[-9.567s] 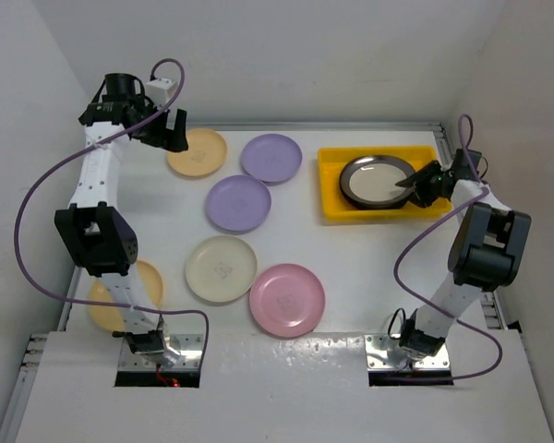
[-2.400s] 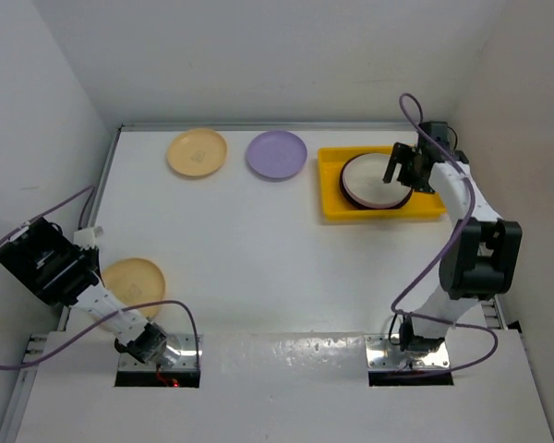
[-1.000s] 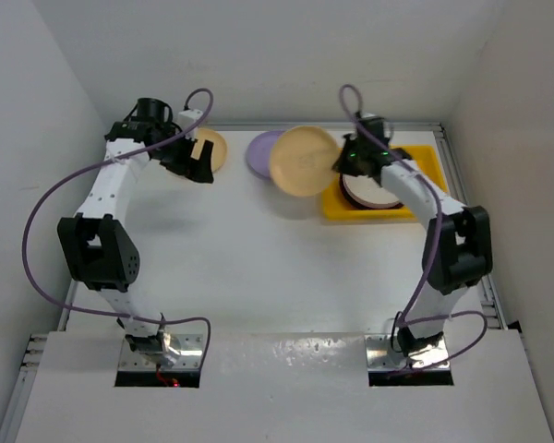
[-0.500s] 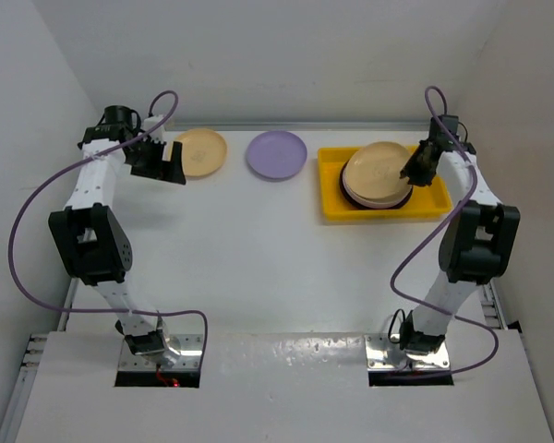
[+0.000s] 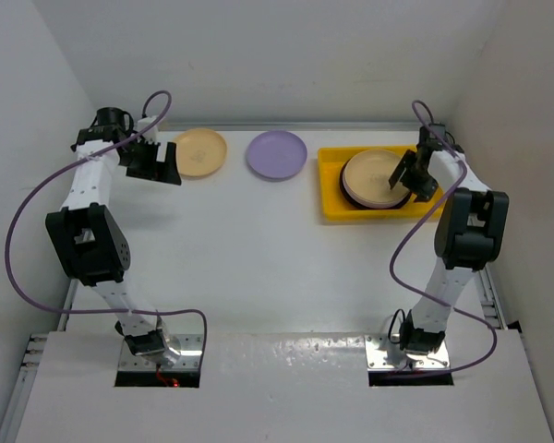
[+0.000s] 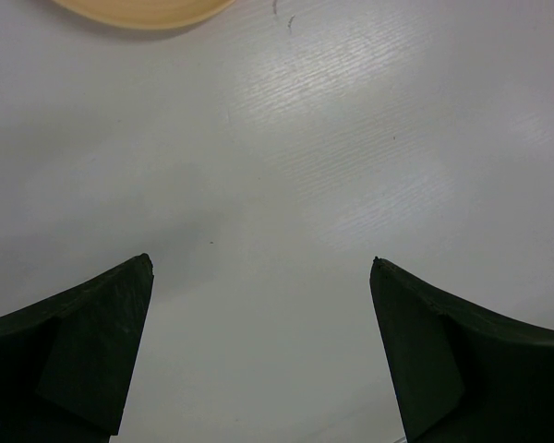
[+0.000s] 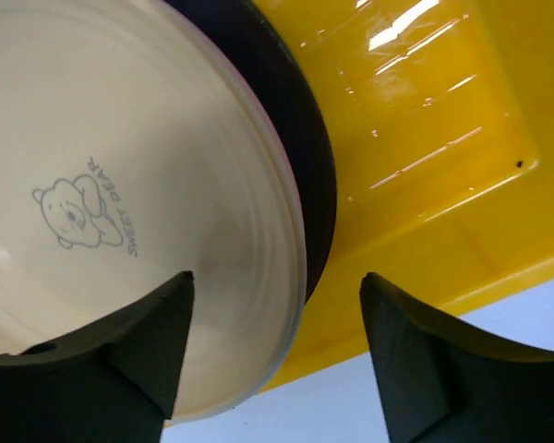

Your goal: Place the plates into the plastic bin on the countertop

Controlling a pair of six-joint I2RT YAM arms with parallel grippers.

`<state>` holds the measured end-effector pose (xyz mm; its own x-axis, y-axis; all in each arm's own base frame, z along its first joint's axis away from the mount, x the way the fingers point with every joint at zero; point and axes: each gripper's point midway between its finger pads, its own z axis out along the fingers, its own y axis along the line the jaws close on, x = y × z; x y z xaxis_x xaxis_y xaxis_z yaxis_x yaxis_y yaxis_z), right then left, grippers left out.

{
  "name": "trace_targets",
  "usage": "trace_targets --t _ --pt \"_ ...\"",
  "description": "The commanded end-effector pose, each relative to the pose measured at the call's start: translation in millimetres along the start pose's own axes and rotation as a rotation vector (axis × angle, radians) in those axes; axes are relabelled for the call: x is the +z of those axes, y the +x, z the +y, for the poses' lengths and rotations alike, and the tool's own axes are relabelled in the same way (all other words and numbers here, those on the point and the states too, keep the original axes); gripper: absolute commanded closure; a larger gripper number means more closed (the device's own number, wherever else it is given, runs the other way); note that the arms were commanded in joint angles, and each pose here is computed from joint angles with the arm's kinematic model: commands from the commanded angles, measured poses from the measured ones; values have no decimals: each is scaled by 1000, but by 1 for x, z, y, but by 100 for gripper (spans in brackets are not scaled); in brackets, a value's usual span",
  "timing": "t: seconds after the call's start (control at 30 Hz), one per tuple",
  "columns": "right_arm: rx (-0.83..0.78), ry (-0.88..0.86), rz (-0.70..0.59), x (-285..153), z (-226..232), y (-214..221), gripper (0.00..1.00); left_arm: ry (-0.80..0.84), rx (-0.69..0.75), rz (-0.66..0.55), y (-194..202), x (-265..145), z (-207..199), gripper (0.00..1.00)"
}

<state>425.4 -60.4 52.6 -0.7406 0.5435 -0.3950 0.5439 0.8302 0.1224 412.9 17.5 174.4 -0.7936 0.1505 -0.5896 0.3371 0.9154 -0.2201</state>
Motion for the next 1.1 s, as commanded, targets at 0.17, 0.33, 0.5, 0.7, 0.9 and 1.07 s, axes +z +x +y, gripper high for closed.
trace_targets --t 0.17,0.33,0.5,0.7,0.9,1.07 --pt "-194 55 -434 -117 68 -63 12 5 0 -27 0 -15 4 0" --pt "-96 -326 -484 -126 216 -16 86 -28 -22 -9 6 -10 20 0" --pt "113 -481 -310 -56 309 39 43 -76 -85 15 12 -2 40 0" --pt "411 -419 -243 -7 345 56 30 -83 -122 3 12 -4 52 0" --pt "526 -319 -164 40 344 75 33 -51 -163 2 20 -2 59 0" --pt "640 -277 -86 77 334 98 52 -44 -189 -13 21 -5 63 0"
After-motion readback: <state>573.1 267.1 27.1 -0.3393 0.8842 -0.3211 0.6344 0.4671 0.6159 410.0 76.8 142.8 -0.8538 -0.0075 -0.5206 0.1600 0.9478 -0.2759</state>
